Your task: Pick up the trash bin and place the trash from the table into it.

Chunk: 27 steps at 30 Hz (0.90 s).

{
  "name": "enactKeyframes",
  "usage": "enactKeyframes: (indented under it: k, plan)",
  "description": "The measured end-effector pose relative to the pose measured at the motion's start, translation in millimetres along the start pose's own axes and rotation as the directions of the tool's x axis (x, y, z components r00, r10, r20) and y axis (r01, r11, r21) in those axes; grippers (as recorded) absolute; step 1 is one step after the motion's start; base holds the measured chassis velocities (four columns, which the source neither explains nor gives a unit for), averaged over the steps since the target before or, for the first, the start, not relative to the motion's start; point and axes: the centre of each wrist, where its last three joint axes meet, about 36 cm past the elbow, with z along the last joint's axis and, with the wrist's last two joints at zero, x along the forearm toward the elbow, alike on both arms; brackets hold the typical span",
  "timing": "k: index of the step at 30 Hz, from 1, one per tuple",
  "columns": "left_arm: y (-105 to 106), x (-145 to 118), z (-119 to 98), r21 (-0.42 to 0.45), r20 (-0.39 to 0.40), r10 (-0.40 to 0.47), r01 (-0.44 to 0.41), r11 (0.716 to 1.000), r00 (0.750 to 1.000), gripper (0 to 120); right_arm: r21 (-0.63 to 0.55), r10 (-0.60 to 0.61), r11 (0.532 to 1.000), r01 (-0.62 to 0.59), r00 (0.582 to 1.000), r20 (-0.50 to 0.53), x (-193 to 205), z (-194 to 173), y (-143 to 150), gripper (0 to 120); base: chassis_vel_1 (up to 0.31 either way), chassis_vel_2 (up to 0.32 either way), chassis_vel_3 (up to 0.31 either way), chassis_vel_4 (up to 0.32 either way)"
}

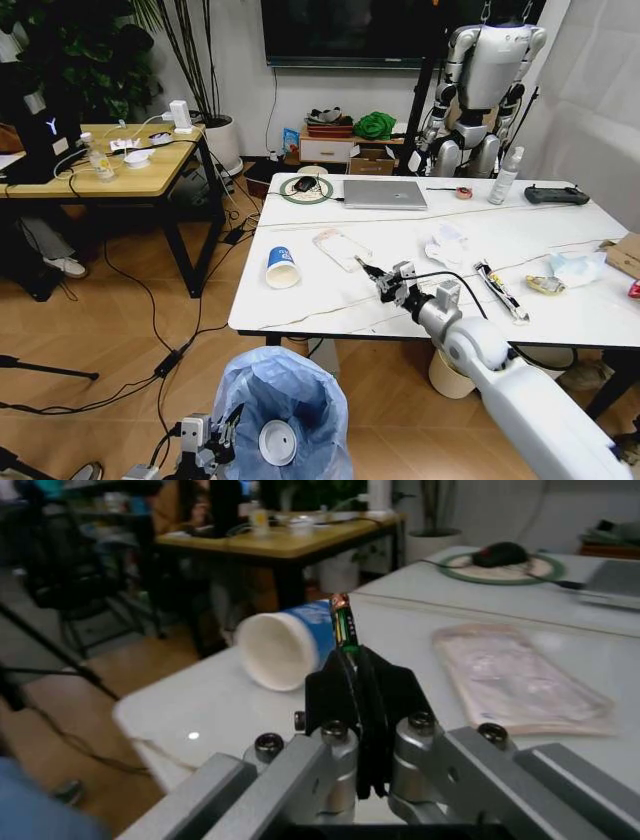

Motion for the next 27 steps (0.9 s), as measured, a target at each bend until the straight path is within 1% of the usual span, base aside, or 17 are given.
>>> enactKeyframes:
  k: [1, 2, 5, 7, 9, 10, 11, 14, 15, 18, 19, 20, 21, 23, 26, 27]
  plan:
    - [-0.1, -0.1, 0.0, 0.000, 0.000, 0.001, -0.001, 1.000, 1.000, 0, 0.002, -0.069, 0.998, 0.069, 0.998, 0.006, 6.8, 2.8, 17.1, 0, 0.000, 0.000, 0.000, 0.000]
    - [-0.1, -0.1, 0.0, 0.000, -0.001, 0.001, -0.001, 1.000, 1.000, 0, 0.002, -0.096, 0.995, 0.096, 0.995, 0.007, 9.3, 3.9, 24.1, 0, 0.000, 0.000, 0.000, 0.000]
    - [-0.1, -0.1, 0.0, 0.000, -0.001, 0.001, -0.001, 1.000, 1.000, 0, 0.002, -0.123, 0.992, 0.123, 0.992, 0.008, 11.5, 5.0, 31.2, 0, 0.000, 0.000, 0.000, 0.000]
    - [-0.3, -0.1, 0.0, 0.001, -0.001, 0.001, -0.001, 1.000, 1.000, 0, -0.001, -0.238, 0.971, 0.238, 0.971, 0.011, 20.4, 12.3, 62.5, 0, 0.000, 0.000, 0.000, 0.000]
    - [-0.7, 0.0, -0.4, 0.002, 0.001, 0.001, -0.001, 1.000, 1.000, 0, -0.007, -0.316, 0.949, 0.316, 0.949, -0.004, 27.5, 23.2, 84.0, 0, 0.000, 0.000, 0.000, 0.000]
    - [-0.7, 0.0, -0.4, 0.002, 0.001, 0.001, -0.001, 1.000, 1.000, 0, -0.007, -0.316, 0.949, 0.316, 0.949, -0.004, 27.5, 23.2, 84.0, 0, 0.000, 0.000, 0.000, 0.000]
    - [-1.4, 0.5, -1.1, 0.003, 0.002, 0.001, -0.001, 1.000, 1.000, 0, -0.015, -0.373, 0.928, 0.372, 0.928, -0.025, 35.0, 34.1, 100.6, 0, 0.000, 0.000, 0.000, 0.000]
    - [-1.5, 0.6, -1.2, 0.003, 0.003, 0.001, -0.001, 1.000, 1.000, 0, -0.015, -0.387, 0.922, 0.387, 0.922, -0.033, 37.7, 38.0, 105.0, 0, 0.000, 0.000, 0.000, 0.000]
    - [-1.6, 0.9, -1.4, 0.003, 0.003, 0.001, -0.001, 1.000, 1.000, 0, -0.007, -0.402, 0.916, 0.402, 0.915, -0.039, 41.7, 43.3, 110.5, 0, 0.000, 0.000, 0.000, 0.000]
    - [-1.9, 1.4, -2.5, 0.002, 0.006, 0.001, -0.001, 1.000, 1.000, 0, 0.025, -0.414, 0.909, 0.416, 0.909, -0.047, 47.3, 48.8, 116.4, 13, 0.000, 0.000, 0.000, 0.000]
    - [-2.0, 1.5, -2.5, 0.002, 0.006, 0.001, -0.001, 1.000, 1.000, 0, 0.030, -0.412, 0.910, 0.414, 0.910, -0.047, 47.7, 48.3, 116.1, 15, 0.000, 0.000, 0.000, 0.000]
    - [-2.0, 1.5, -2.5, 0.002, 0.006, 0.001, -0.001, 1.000, 1.000, 0, 0.030, -0.412, 0.910, 0.414, 0.910, -0.047, 47.7, 48.3, 116.1, 15, 0.000, 0.000, 0.000, 0.000]
    - [-2.1, 1.5, -2.5, 0.003, 0.007, 0.000, 0.000, 1.000, 1.000, 0, 0.034, -0.408, 0.911, 0.410, 0.912, -0.046, 48.2, 47.3, 115.2, 21, 0.000, 0.000, 0.000, 0.000]
    - [-2.2, 1.5, -2.4, 0.002, 0.007, 0.000, 0.000, 1.000, 1.000, 0, 0.039, -0.402, 0.914, 0.404, 0.914, -0.044, 49.3, 45.8, 114.2, 26, 0.000, 0.000, 0.000, 0.000]
    - [-2.1, 1.5, -2.0, 0.001, 0.006, -0.001, 0.001, 1.000, 1.000, 0, 0.044, -0.386, 0.921, 0.387, 0.922, -0.030, 51.4, 40.5, 114.0, 39, 0.000, 0.000, 0.000, 0.000]
    - [-2.1, 1.5, -2.0, 0.001, 0.006, -0.001, 0.001, 1.000, 1.000, 0, 0.044, -0.386, 0.921, 0.387, 0.922, -0.030, 51.4, 40.5, 114.0, 39, 0.000, 0.000, 0.000, 0.000]
